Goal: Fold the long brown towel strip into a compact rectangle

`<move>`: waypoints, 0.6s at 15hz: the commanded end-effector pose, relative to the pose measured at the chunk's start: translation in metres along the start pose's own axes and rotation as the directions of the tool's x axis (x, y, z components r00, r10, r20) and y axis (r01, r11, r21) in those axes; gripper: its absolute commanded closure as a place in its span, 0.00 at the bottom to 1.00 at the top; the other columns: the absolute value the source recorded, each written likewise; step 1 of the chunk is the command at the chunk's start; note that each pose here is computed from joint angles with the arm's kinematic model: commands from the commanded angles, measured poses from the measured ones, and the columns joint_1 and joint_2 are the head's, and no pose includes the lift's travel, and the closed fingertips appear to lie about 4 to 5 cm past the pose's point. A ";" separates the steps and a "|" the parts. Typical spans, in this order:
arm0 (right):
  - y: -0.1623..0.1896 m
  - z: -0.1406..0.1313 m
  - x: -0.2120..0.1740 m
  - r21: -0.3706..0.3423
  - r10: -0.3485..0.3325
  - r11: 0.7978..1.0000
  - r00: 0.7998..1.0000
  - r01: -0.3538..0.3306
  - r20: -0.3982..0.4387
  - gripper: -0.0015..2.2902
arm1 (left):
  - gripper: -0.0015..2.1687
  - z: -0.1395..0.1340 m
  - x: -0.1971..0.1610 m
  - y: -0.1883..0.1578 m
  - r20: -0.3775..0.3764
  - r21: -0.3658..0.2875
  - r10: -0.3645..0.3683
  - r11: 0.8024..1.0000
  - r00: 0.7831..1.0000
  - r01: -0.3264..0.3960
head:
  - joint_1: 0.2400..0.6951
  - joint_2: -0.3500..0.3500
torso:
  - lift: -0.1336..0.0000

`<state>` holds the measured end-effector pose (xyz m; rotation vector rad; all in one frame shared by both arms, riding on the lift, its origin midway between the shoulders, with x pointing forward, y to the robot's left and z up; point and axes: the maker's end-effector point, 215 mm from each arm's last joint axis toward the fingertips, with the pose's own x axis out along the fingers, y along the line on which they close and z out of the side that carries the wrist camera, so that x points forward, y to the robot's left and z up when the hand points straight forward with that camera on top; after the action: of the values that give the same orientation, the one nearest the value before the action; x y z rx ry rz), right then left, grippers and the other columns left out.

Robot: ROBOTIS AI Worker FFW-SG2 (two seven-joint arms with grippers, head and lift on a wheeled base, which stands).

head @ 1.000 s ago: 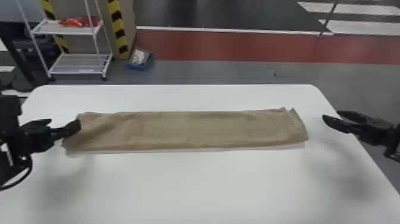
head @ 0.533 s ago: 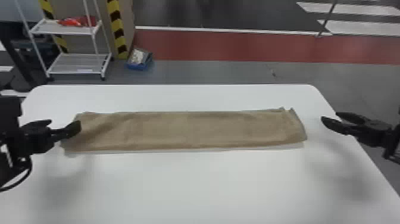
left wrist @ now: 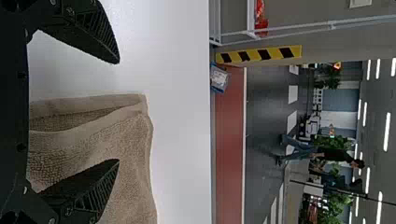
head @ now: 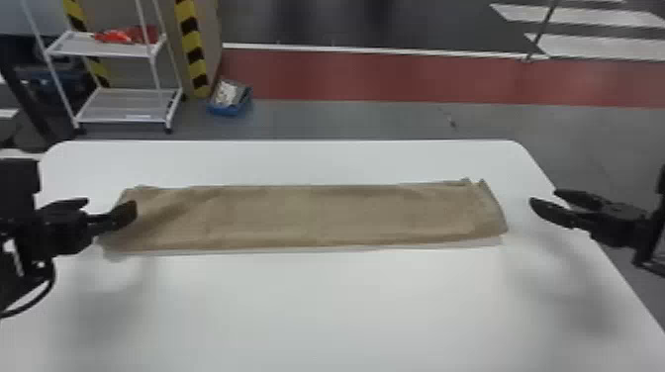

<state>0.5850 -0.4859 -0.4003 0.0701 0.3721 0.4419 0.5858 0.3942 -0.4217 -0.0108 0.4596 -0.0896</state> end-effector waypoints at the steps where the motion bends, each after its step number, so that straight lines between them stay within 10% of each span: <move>1: -0.001 -0.002 -0.002 -0.003 -0.002 1.000 1.000 0.002 -0.003 0.09 | 0.08 0.004 0.003 0.001 -0.001 0.023 0.008 1.000 1.000 -0.008 | 1.00 0.38 | 0.04; 9: -0.003 -0.002 -0.003 0.006 -0.009 1.000 1.000 0.009 0.004 0.09 | 0.15 -0.023 0.006 -0.008 -0.084 0.071 0.001 0.997 0.996 0.005 | 1.00 0.36 | 0.04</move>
<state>0.5821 -0.4909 -0.4021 0.0662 0.3723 0.4305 0.5818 0.3871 -0.4433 0.0711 0.5330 -0.1043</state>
